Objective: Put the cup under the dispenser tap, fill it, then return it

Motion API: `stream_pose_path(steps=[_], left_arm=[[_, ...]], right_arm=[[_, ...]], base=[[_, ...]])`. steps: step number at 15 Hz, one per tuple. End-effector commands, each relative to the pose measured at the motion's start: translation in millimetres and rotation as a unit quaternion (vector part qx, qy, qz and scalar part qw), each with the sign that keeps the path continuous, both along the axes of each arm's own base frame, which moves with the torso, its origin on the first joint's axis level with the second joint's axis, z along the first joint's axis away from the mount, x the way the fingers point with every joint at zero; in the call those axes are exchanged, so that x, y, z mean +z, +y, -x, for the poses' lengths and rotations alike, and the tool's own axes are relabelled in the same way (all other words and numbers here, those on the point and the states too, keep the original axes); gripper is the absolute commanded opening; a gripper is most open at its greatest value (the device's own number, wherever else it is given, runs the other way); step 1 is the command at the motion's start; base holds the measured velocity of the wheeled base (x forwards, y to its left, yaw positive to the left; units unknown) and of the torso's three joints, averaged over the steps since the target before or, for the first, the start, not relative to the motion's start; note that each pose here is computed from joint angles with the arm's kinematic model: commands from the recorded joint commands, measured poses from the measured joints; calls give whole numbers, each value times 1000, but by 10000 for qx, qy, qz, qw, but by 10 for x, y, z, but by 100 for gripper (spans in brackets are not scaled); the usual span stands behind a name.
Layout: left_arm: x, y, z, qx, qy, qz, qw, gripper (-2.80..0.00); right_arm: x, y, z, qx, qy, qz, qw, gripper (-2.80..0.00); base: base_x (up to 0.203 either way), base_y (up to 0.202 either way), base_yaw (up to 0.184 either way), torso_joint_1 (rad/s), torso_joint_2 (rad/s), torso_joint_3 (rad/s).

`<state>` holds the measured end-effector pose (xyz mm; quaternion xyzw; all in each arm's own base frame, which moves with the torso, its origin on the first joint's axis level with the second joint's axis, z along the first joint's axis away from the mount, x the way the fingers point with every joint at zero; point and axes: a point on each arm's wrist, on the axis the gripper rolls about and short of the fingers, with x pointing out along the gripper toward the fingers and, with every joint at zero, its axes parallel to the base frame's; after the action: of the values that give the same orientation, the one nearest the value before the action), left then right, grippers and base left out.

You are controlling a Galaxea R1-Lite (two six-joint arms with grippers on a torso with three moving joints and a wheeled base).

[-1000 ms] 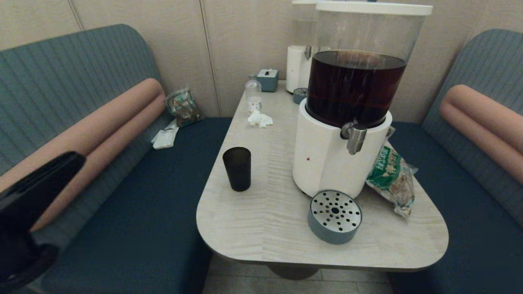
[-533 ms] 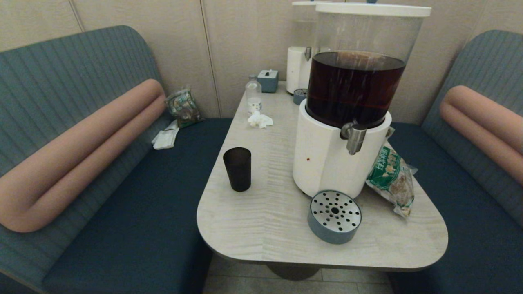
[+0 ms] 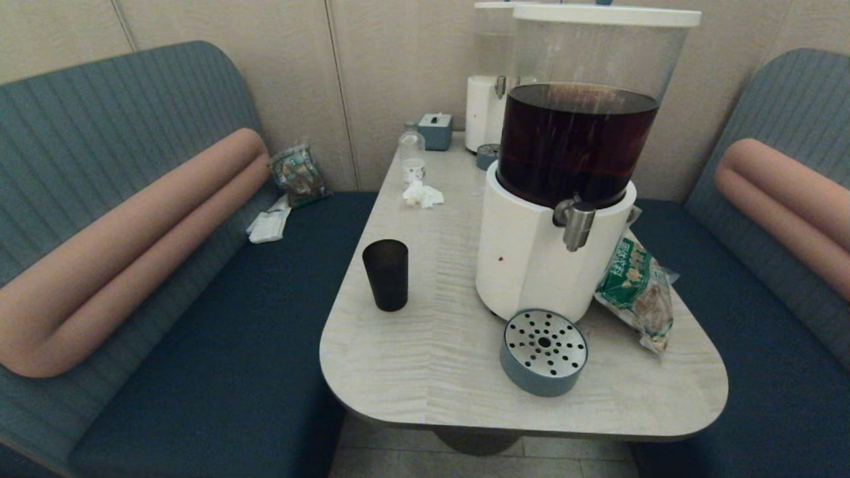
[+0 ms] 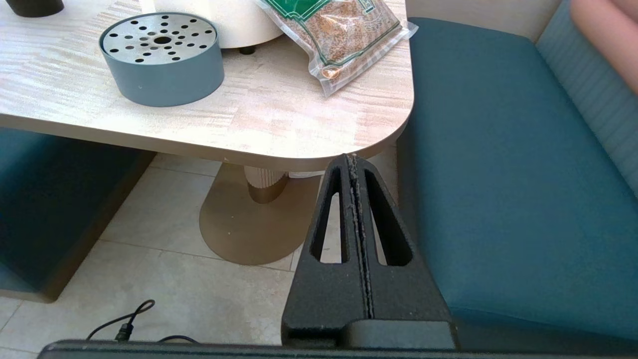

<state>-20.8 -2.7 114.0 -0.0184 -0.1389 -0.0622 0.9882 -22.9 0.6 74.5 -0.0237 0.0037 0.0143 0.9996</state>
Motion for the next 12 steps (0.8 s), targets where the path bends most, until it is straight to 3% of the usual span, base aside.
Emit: stream_pose_path(steps=[1, 3, 4, 7, 12], left_arm=[[-167, 3, 55, 100, 264, -152, 9995, -280], [-334, 23, 24, 556, 1148, -216, 9916, -280], [-356, 28, 23, 662, 1282, -204, 9893, -280], [-381, 25, 38, 581, 1610, -251, 9849, -280], [-377, 25, 34, 592, 1523, -171, 9864, -280]], right_arm=[[0, 0, -1, 3, 5, 1, 10000, -280], [0, 0, -1, 3, 5, 1, 10000, -280], [0, 0, -1, 3, 5, 1, 10000, -280], [0, 0, -1, 3, 5, 1, 10000, -280], [0, 0, -1, 3, 5, 1, 10000, -280]], base=[[0, 0, 0, 0, 0, 0], [0, 0, 0, 0, 0, 0], [0, 0, 0, 0, 0, 0], [0, 0, 0, 0, 0, 0], [0, 0, 0, 0, 0, 0]])
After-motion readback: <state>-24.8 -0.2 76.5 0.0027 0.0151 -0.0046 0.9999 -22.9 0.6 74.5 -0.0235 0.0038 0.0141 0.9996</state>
